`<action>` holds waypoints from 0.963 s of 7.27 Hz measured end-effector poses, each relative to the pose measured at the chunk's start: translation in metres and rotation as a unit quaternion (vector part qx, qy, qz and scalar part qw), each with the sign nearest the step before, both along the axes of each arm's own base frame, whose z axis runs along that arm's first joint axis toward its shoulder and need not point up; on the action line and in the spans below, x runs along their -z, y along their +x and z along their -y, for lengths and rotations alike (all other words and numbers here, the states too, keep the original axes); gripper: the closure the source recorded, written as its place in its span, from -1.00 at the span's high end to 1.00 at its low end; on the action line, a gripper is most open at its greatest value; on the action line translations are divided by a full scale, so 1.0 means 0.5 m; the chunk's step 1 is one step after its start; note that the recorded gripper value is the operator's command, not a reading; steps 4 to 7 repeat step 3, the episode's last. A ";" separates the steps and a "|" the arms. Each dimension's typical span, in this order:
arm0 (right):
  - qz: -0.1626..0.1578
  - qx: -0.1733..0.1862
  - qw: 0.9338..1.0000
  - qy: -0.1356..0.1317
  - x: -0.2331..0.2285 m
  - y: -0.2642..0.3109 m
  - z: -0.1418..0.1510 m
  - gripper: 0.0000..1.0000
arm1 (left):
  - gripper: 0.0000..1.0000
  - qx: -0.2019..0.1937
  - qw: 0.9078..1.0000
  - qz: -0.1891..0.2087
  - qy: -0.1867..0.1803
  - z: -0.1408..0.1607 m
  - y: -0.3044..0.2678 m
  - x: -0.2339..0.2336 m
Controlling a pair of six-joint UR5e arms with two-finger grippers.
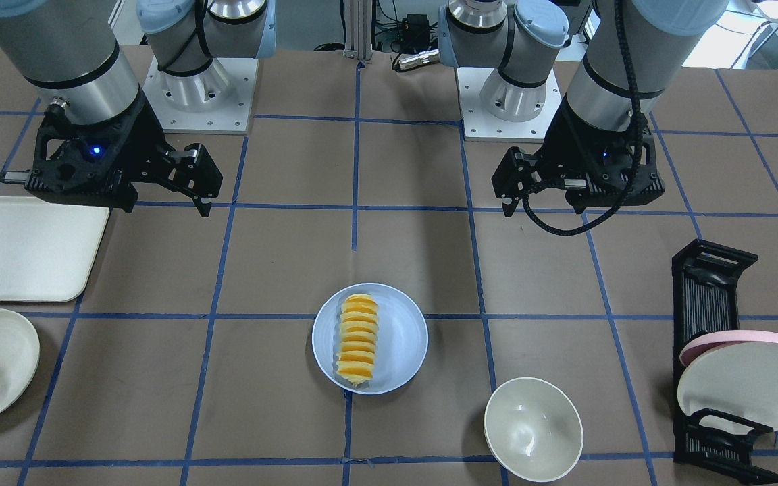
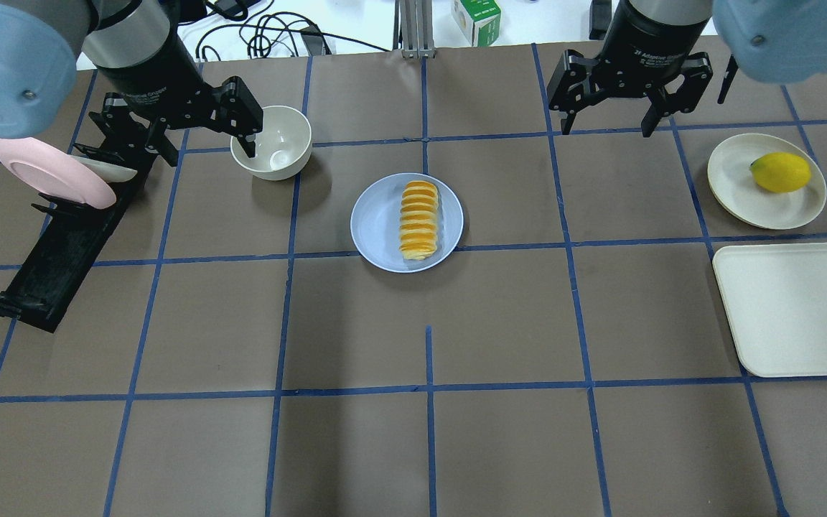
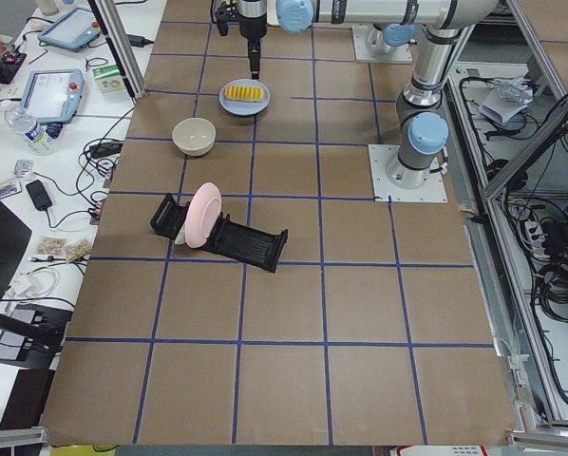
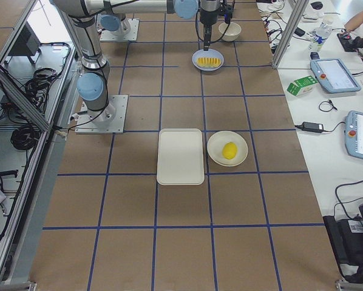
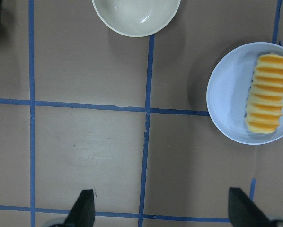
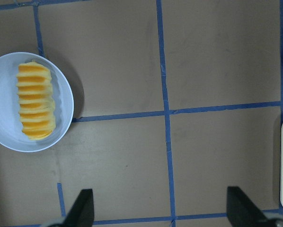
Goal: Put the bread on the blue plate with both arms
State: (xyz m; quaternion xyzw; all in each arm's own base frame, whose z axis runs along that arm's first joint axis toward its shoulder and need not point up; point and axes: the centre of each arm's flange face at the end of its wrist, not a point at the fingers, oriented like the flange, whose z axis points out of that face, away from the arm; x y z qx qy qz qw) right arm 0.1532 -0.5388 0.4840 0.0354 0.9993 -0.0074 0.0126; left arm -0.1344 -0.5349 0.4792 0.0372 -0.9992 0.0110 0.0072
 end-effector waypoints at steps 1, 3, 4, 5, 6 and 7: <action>-0.001 -0.002 1.000 0.004 0.008 0.002 -0.002 1.00 | 1.00 0.002 1.000 -0.001 -0.004 0.008 -0.003 -0.002; -0.005 -0.004 1.000 0.007 0.027 0.001 -0.008 1.00 | 1.00 0.006 1.000 -0.002 -0.007 0.013 -0.010 -0.005; -0.005 -0.004 1.000 0.007 0.027 0.001 -0.008 1.00 | 1.00 0.006 1.000 -0.002 -0.007 0.013 -0.010 -0.005; -0.005 -0.004 1.000 0.007 0.027 0.001 -0.008 1.00 | 1.00 0.006 1.000 -0.002 -0.007 0.013 -0.010 -0.005; -0.005 -0.004 1.000 0.007 0.027 0.001 -0.008 1.00 | 1.00 0.006 1.000 -0.002 -0.007 0.013 -0.010 -0.005; -0.005 -0.004 1.000 0.007 0.027 0.001 -0.008 1.00 | 1.00 0.006 1.000 -0.002 -0.007 0.013 -0.010 -0.005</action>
